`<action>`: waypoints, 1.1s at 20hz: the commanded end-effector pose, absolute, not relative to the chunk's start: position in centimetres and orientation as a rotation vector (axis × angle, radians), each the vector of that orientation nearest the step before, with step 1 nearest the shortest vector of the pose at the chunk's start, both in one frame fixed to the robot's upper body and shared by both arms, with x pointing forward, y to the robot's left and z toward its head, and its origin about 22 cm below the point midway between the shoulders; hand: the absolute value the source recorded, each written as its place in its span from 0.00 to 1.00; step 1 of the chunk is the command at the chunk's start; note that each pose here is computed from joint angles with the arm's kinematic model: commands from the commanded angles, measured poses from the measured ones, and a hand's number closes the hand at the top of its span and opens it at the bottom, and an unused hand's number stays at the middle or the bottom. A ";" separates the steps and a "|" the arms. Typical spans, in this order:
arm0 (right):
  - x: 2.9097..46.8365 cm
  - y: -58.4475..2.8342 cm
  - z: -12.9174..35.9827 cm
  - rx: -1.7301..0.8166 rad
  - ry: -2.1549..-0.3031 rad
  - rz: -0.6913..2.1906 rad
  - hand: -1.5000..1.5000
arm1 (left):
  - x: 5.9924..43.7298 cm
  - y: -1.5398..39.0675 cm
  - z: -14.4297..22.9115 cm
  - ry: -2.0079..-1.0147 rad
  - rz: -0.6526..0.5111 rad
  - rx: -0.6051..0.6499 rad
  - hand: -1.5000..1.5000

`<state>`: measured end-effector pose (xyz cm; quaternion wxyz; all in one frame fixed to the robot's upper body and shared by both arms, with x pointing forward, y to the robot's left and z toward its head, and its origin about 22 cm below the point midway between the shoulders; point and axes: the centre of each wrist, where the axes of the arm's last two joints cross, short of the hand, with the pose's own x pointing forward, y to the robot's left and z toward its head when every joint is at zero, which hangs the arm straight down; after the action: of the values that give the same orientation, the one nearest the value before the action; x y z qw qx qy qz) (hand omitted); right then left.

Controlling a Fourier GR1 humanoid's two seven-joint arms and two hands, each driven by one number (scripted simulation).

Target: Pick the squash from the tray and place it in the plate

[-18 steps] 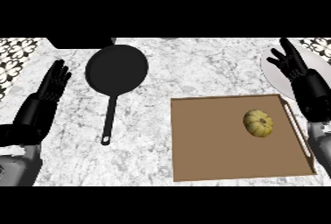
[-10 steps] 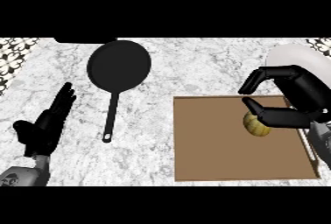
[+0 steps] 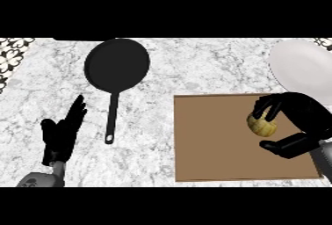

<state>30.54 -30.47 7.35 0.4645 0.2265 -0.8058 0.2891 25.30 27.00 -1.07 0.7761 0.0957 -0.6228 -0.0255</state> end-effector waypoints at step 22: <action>34.4 -36.1 13.6 0.200 -1.614 1.859 0.00 | 25.7 24.6 -1.5 -1.276 -0.052 0.221 0.50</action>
<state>33.85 -35.65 13.23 0.3345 0.0156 -0.6677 0.6649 25.50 24.42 -1.44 0.7925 0.1040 -0.6003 -0.0259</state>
